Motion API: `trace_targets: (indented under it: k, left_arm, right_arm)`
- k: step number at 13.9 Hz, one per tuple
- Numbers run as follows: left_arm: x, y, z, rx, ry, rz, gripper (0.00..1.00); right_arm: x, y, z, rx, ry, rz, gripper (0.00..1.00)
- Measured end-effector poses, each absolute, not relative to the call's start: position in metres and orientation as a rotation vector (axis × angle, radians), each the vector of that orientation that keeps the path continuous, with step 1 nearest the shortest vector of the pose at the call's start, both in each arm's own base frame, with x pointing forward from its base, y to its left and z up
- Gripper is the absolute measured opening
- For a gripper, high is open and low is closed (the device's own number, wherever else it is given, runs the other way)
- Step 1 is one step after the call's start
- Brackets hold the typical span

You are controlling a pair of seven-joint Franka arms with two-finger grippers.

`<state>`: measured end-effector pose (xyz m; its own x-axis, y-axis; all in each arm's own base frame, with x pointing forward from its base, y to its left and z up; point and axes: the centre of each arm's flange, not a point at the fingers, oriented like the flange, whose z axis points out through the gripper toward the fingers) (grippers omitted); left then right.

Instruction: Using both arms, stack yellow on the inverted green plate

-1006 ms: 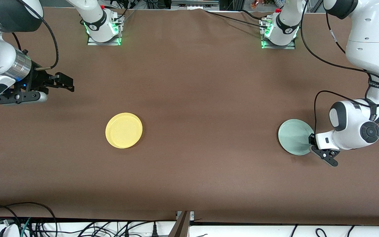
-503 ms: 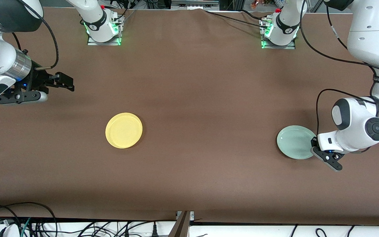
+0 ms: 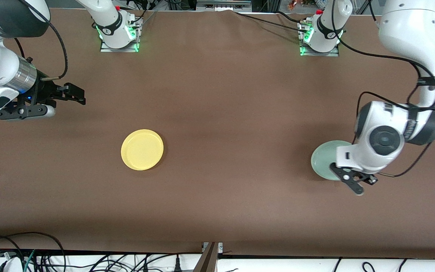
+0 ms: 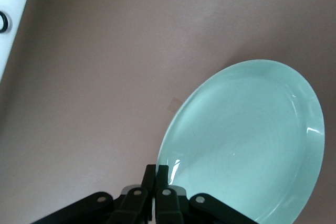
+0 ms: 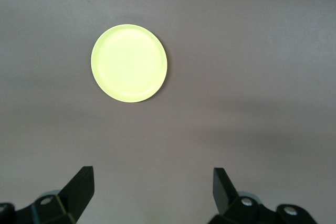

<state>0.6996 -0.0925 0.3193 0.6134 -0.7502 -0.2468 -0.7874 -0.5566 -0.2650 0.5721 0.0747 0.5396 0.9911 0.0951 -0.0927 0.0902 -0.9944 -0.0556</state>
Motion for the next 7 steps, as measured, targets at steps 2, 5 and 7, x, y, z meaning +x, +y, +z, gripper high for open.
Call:
trace_targets:
  k: [2, 5, 7]
  left_arm:
    - [0.687, -0.137, 0.319, -2.374, 1.198, 0.201, 0.04]
    - [0.654, -0.221, 0.314, -2.172, 1.089, 0.229, 0.04]
    - [0.623, -0.278, 0.293, -2.008, 0.974, 0.214, 0.04]
  right_arm:
    - [0.573, 0.074, 0.537, -3.083, -0.142, 0.154, 1.0]
    - [0.576, 0.074, 0.528, -3.083, -0.141, 0.162, 1.0]
    - [0.582, 0.075, 0.511, -3.083, -0.137, 0.149, 1.0]
